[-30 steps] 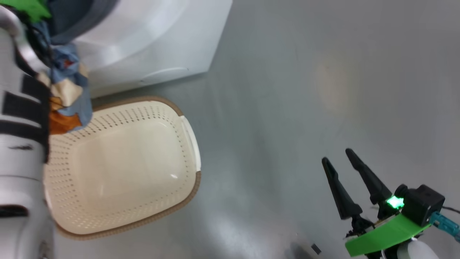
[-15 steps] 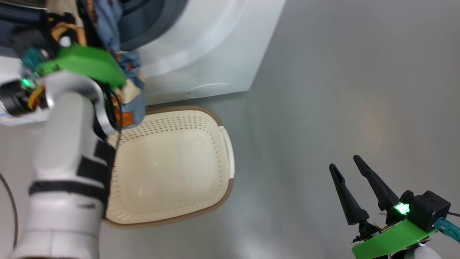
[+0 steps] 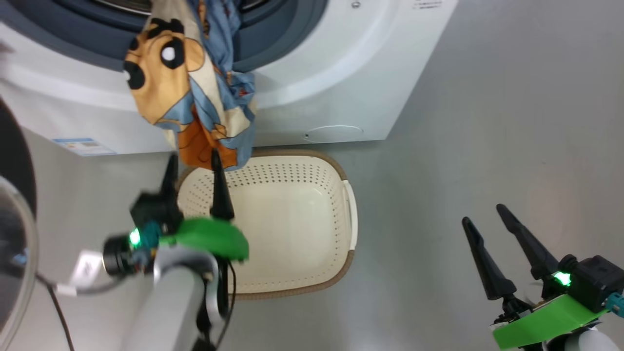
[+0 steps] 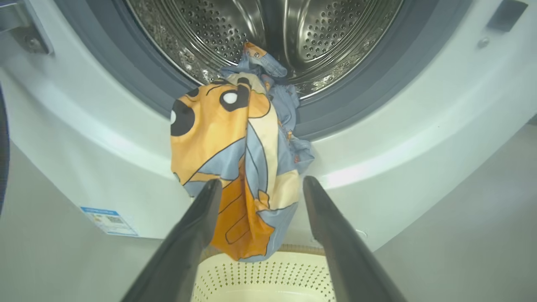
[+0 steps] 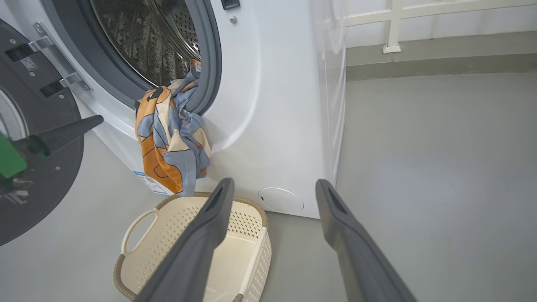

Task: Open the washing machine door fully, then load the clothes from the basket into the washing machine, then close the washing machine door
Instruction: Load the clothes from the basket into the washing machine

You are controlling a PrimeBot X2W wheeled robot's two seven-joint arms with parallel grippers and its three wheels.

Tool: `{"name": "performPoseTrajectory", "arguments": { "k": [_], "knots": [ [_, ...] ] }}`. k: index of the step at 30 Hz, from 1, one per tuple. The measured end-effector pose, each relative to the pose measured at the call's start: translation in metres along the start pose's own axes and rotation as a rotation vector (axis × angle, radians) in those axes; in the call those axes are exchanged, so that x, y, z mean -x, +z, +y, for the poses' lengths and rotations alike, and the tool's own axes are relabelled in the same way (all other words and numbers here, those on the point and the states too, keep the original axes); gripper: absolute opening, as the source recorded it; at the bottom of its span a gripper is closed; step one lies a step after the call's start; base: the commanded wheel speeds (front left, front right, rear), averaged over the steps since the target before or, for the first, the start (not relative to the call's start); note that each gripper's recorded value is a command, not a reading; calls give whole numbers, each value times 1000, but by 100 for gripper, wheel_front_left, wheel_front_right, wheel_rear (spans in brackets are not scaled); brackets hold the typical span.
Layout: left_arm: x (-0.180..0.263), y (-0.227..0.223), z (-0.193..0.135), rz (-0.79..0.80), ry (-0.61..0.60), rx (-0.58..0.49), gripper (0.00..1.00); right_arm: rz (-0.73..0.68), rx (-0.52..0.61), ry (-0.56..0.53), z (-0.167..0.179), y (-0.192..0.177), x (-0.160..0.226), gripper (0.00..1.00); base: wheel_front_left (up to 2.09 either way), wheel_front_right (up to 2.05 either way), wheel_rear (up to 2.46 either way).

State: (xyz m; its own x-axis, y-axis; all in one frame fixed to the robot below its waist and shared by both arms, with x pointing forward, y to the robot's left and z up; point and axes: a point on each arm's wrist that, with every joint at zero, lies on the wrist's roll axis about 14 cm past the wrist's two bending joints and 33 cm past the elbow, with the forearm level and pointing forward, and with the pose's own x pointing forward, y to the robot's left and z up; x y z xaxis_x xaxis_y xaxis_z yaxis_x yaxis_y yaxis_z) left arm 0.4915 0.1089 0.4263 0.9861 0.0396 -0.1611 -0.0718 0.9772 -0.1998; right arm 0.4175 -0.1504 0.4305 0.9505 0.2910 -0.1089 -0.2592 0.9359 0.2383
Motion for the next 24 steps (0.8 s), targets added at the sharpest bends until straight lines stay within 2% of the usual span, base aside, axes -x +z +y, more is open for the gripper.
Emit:
{"name": "performPoseTrajectory", "arguments": {
  "k": [13, 24],
  "knots": [
    [80, -12, 30, 40, 95, 66, 100, -22, 13, 19, 5, 9, 0, 100, 0, 0, 0],
    [108, -14, 39, 54, 142, 81, 100, -32, 37, -27, -7, 15, 11, 100, 0, 0, 0]
  ]
}}
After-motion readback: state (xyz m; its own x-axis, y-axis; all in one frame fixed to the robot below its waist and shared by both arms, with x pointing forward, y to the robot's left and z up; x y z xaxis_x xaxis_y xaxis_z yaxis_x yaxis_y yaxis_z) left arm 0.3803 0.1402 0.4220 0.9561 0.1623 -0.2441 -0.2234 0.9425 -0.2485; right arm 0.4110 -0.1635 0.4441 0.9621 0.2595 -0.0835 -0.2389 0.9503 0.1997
